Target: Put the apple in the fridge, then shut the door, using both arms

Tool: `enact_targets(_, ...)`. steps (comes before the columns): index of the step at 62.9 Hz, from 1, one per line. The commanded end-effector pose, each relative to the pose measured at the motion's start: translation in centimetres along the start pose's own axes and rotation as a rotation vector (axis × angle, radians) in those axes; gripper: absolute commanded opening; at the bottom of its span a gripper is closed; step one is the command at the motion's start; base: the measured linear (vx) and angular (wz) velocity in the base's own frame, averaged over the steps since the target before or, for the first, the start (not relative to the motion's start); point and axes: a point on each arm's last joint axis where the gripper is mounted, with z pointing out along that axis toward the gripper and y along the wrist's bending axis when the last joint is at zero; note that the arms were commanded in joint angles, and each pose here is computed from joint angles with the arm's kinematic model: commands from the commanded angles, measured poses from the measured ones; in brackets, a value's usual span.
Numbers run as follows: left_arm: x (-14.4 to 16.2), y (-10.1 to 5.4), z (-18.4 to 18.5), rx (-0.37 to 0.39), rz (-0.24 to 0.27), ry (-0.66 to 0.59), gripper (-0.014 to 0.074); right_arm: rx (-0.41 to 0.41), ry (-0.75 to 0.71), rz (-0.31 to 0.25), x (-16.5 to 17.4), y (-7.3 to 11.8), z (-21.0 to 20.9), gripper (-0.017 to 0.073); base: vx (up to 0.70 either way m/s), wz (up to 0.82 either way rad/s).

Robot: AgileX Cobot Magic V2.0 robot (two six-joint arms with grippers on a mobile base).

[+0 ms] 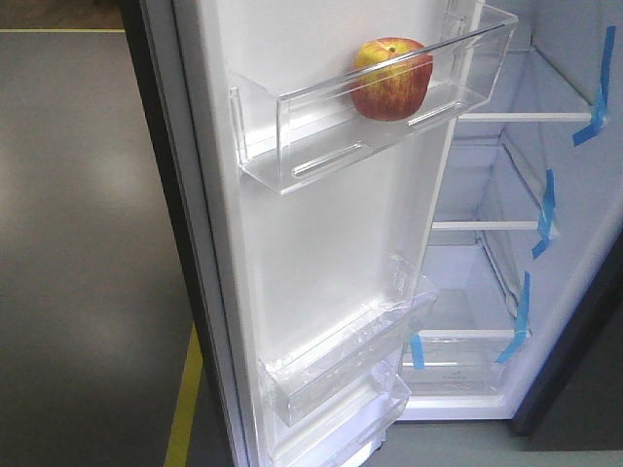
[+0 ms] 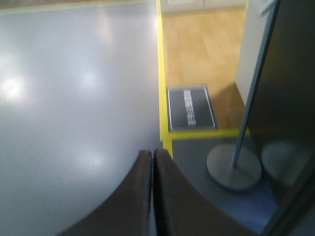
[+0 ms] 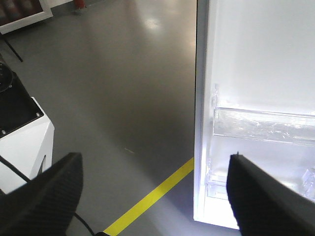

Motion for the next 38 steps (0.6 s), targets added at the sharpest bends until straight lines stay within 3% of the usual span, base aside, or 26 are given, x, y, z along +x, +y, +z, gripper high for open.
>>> enact_targets(1,-1.1,-0.3,1.6,0.014,-0.009,-0.021,-0.0006,0.000,-0.060,0.005,-1.0,0.1,-0.2,0.0571,0.00,0.00)
enact_targets(25,0.0,-1.1,9.5,0.034,-0.005,0.240,-0.0006,0.000,-0.060,0.005,-1.0,0.1,-0.2,0.0571,0.00,0.00)
enact_targets(38,-0.8,-2.6,13.5,0.161,0.010,0.380,-0.0006,-0.008,-0.047,0.004,-0.9,0.1,-0.2,0.0571,0.00,0.00)
